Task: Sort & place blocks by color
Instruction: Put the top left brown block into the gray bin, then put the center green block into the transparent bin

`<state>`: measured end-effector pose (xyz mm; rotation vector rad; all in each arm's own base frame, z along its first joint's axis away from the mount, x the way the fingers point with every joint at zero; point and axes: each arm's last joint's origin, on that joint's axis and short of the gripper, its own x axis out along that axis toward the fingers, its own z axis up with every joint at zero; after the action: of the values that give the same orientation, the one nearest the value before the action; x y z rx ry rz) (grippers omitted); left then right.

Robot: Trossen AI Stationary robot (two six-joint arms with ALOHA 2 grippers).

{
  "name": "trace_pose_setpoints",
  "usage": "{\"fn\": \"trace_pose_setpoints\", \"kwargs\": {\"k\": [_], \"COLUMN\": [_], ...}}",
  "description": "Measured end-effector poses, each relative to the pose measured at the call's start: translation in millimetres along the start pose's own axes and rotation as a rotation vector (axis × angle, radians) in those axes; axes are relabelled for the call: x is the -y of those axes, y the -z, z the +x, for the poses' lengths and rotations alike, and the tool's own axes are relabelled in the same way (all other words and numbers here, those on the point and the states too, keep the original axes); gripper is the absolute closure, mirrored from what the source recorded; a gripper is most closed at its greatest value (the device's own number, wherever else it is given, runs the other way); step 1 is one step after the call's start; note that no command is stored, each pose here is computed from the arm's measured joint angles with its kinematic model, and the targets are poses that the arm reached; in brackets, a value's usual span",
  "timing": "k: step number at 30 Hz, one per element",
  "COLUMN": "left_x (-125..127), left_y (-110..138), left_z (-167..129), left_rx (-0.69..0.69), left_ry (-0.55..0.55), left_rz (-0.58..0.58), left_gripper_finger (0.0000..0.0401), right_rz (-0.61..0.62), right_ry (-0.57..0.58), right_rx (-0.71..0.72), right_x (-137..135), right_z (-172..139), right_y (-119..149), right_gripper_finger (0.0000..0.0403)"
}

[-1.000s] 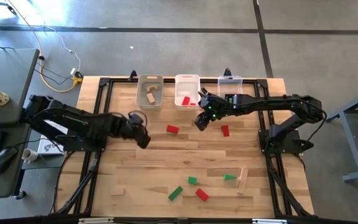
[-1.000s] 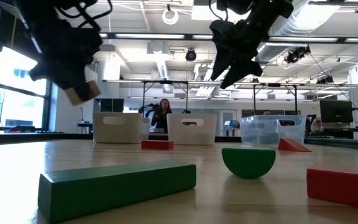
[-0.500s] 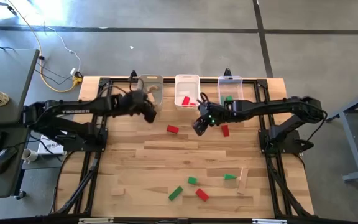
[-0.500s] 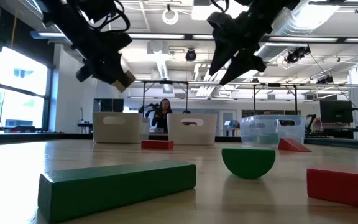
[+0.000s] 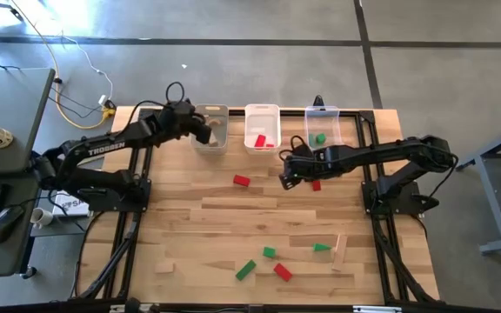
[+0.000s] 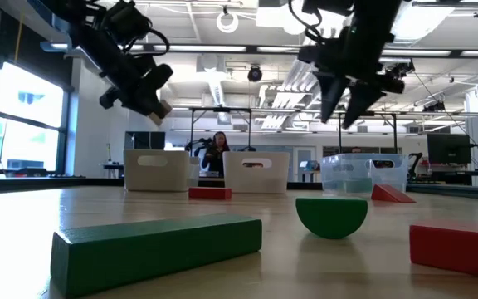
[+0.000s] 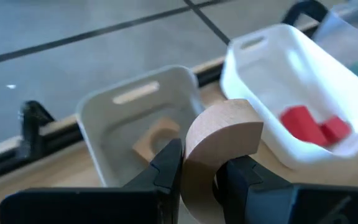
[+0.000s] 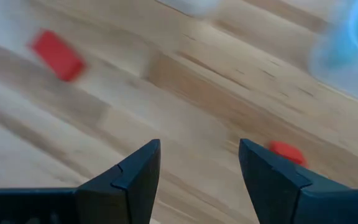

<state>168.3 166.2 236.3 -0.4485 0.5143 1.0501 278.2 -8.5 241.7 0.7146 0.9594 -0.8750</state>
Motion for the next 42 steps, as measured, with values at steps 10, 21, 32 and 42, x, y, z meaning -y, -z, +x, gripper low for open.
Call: {"fn": "trace_pose_setpoints", "kwargs": {"k": [10,21,32,42], "left_x": [-7.0,-3.3,-1.2,4.7], "left_y": [11.2,20.9,19.4,-6.8], "left_z": [33.3,64.2,61.3,32.5], "left_rx": [-0.112,-0.152,-0.168,-0.259], "left_ry": [-0.044,-0.002,0.073,0.073], "left_rz": [-0.003,-0.039,-0.015,0.094], "left_gripper_finger": [0.035,0.0323,0.0223,0.0202], "right_rz": [-0.001,-0.118,-0.277,-0.455], "right_ry": [0.068,-0.037,-0.198,-0.397], "right_rx": [-0.133,-0.183,-0.097,-0.025], "right_x": [9.4,-0.9,-21.8,-47.2], "right_z": [-1.0,-3.6,-9.4,-23.4], "right_y": [8.4,15.8,23.3,44.0], "right_gripper_finger": [0.0199,0.0199,0.0199,0.0199]}}
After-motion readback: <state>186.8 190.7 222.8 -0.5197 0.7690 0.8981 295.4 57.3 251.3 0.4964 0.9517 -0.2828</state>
